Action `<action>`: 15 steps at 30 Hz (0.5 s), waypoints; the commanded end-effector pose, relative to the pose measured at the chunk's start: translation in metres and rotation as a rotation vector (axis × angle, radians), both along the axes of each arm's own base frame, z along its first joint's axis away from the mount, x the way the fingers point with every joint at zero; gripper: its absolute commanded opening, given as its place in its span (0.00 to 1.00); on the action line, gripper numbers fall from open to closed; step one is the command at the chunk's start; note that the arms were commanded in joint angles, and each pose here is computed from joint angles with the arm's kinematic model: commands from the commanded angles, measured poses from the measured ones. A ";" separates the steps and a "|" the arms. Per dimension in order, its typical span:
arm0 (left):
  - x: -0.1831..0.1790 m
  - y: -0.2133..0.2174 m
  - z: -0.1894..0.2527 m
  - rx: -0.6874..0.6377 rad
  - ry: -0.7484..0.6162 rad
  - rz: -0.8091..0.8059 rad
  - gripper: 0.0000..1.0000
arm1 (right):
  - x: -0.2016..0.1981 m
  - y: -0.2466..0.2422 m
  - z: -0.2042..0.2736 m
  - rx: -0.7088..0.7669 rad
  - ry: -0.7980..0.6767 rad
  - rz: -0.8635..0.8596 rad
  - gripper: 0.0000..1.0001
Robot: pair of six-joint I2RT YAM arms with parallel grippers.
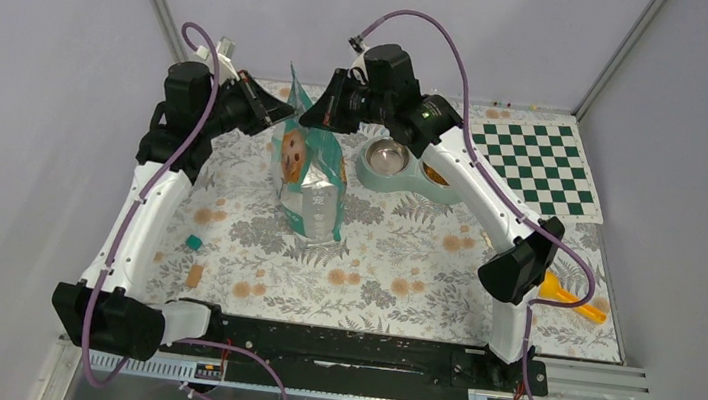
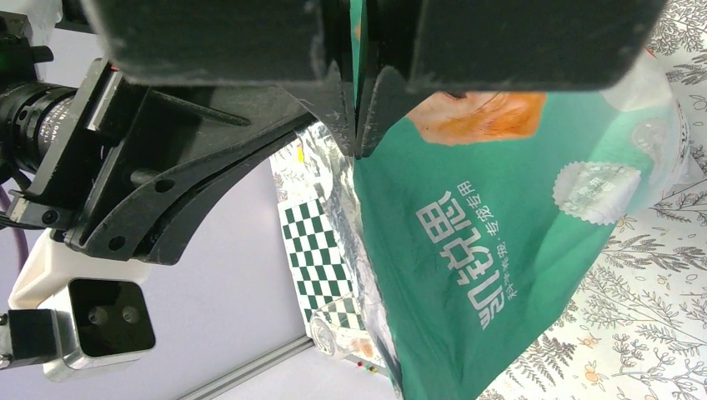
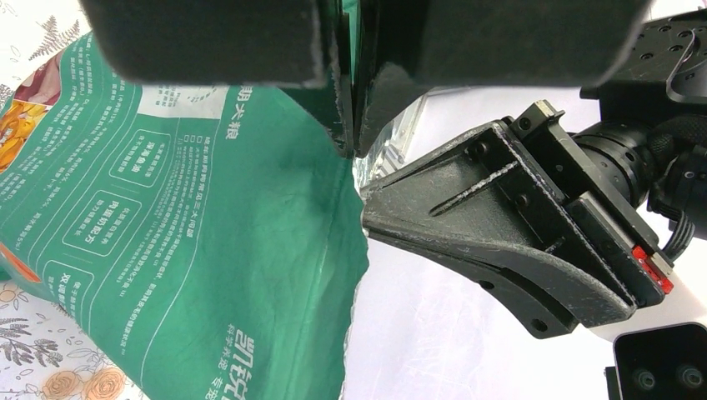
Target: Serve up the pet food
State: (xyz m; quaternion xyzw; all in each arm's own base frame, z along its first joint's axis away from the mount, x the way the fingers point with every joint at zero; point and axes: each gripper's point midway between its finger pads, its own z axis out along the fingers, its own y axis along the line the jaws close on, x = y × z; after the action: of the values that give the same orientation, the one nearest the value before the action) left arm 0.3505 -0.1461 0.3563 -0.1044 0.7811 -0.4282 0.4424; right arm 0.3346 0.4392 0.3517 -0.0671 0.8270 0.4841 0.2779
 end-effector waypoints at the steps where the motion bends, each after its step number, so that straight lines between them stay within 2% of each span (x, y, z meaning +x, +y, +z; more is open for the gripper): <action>1: 0.003 0.002 0.005 0.021 -0.007 0.004 0.00 | -0.011 -0.006 0.022 0.016 -0.051 0.021 0.00; 7: 0.001 0.000 0.013 0.014 -0.025 -0.015 0.00 | -0.015 -0.013 0.031 0.022 -0.067 0.011 0.00; 15: -0.019 -0.006 0.009 -0.073 0.053 -0.015 0.00 | -0.041 -0.019 0.039 0.019 -0.085 0.029 0.00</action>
State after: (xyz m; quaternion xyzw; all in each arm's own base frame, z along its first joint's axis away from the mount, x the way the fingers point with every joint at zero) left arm 0.3440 -0.1524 0.3559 -0.1126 0.7851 -0.4440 0.4168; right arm 0.3271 0.4319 0.3515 -0.0681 0.8300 0.4732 0.2873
